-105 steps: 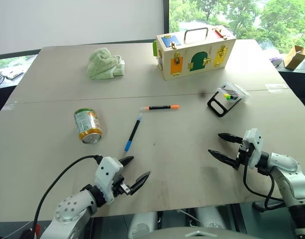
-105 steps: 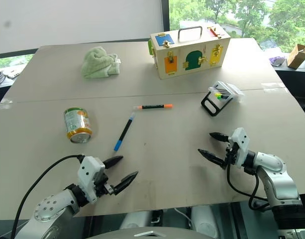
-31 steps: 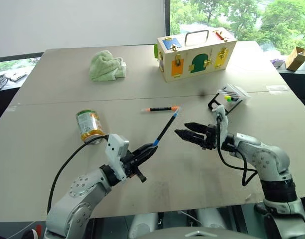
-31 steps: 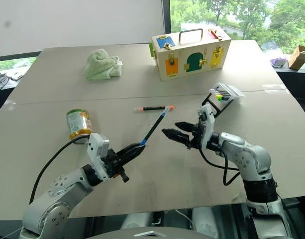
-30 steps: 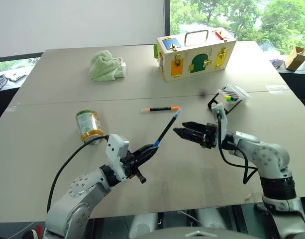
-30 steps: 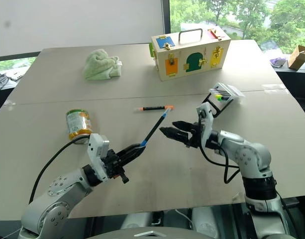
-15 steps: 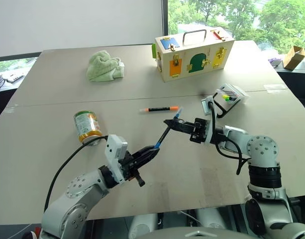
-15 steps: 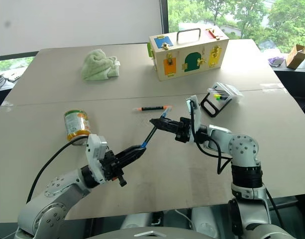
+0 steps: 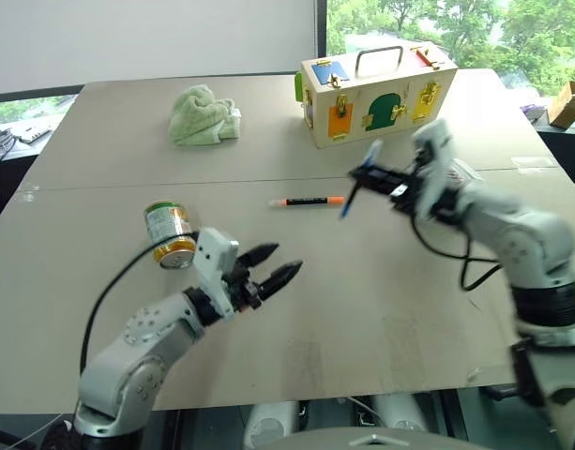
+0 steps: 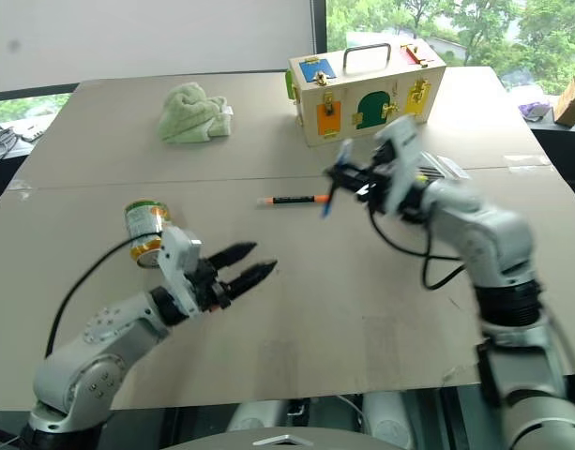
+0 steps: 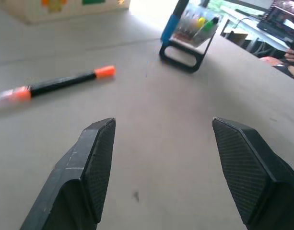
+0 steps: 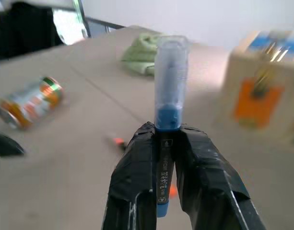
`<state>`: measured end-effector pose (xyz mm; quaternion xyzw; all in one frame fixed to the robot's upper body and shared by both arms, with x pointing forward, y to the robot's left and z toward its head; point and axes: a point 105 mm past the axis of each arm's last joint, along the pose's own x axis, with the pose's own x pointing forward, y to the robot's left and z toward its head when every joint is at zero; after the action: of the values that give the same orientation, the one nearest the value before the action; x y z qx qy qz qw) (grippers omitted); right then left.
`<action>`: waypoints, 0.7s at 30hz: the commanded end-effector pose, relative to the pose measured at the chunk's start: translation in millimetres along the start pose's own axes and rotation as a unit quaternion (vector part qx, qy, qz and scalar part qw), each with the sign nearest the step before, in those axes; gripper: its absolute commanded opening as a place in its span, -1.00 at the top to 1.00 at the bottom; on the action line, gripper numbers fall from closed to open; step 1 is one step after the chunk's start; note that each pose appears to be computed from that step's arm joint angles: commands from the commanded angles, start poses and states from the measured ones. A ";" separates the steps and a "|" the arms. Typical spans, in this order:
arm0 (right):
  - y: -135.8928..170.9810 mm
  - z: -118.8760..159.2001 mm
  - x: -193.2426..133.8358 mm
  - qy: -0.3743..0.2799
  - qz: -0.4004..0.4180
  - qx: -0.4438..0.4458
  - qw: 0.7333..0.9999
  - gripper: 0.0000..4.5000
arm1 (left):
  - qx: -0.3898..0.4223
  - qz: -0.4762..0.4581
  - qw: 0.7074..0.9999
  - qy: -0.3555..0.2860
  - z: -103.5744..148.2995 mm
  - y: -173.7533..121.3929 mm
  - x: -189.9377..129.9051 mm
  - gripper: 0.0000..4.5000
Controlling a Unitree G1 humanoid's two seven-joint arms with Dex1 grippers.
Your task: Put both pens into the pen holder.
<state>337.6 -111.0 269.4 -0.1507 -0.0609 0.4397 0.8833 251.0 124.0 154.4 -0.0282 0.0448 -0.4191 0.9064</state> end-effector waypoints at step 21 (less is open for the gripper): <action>-41.5 -10.4 -34.0 0.121 -0.002 -0.244 0.962 0.80 | 0.107 -0.069 0.992 0.016 33.2 -16.4 8.6 -0.46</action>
<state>354.6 -158.2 253.7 -0.3957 -0.0290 0.4038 0.8243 251.4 107.8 179.6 0.0653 0.0304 -0.4789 0.8749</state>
